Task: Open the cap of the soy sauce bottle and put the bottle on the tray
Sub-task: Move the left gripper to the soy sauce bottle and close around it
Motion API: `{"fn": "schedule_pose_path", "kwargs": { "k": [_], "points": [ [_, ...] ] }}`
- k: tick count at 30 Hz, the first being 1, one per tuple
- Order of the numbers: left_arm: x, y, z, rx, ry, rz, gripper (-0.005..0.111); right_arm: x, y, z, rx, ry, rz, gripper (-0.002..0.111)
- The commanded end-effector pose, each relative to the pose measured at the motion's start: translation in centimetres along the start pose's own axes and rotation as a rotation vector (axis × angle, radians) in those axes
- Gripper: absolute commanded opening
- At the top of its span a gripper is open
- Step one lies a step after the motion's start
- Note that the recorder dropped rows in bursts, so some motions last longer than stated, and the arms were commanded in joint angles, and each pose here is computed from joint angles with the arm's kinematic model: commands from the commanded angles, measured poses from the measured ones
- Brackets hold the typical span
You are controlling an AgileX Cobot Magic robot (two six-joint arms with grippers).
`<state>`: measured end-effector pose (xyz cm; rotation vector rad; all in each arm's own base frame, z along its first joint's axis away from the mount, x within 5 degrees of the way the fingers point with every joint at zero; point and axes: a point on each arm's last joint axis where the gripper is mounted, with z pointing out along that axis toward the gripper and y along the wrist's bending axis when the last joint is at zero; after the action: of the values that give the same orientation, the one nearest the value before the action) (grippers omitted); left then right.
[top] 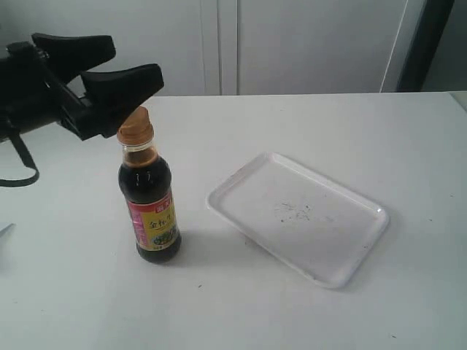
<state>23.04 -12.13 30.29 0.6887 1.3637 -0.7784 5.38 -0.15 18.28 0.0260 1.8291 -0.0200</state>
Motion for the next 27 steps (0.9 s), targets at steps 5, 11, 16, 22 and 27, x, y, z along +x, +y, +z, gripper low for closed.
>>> {"fn": "schedule_pose_path", "kwargs": {
  "k": [5, 11, 16, 22, 27],
  "points": [
    [2.2, 1.0, 1.6, 0.029, 0.04, -0.017, 0.105, 0.0, 0.0, 0.0, 0.003, -0.009, 0.006, 0.0],
    [5.0, 1.7, 2.7, 0.069, 0.064, -0.047, 0.105, 0.0, 0.0, 0.0, 0.003, -0.01, 0.001, 0.0],
    [6.3, 1.9, 2.9, 0.077, 0.101, -0.044, 0.105, 0.0, 0.0, 0.0, 0.003, -0.01, 0.001, 0.0],
    [8.1, 1.5, 1.6, 0.034, 0.134, 0.0, 0.105, 0.0, 0.0, 0.0, 0.003, -0.008, 0.001, 0.0],
    [9.3, 1.6, 1.5, 0.023, 0.164, -0.031, 0.105, 0.0, 0.0, 0.0, 0.003, -0.008, 0.001, 0.0]
  ]
}}
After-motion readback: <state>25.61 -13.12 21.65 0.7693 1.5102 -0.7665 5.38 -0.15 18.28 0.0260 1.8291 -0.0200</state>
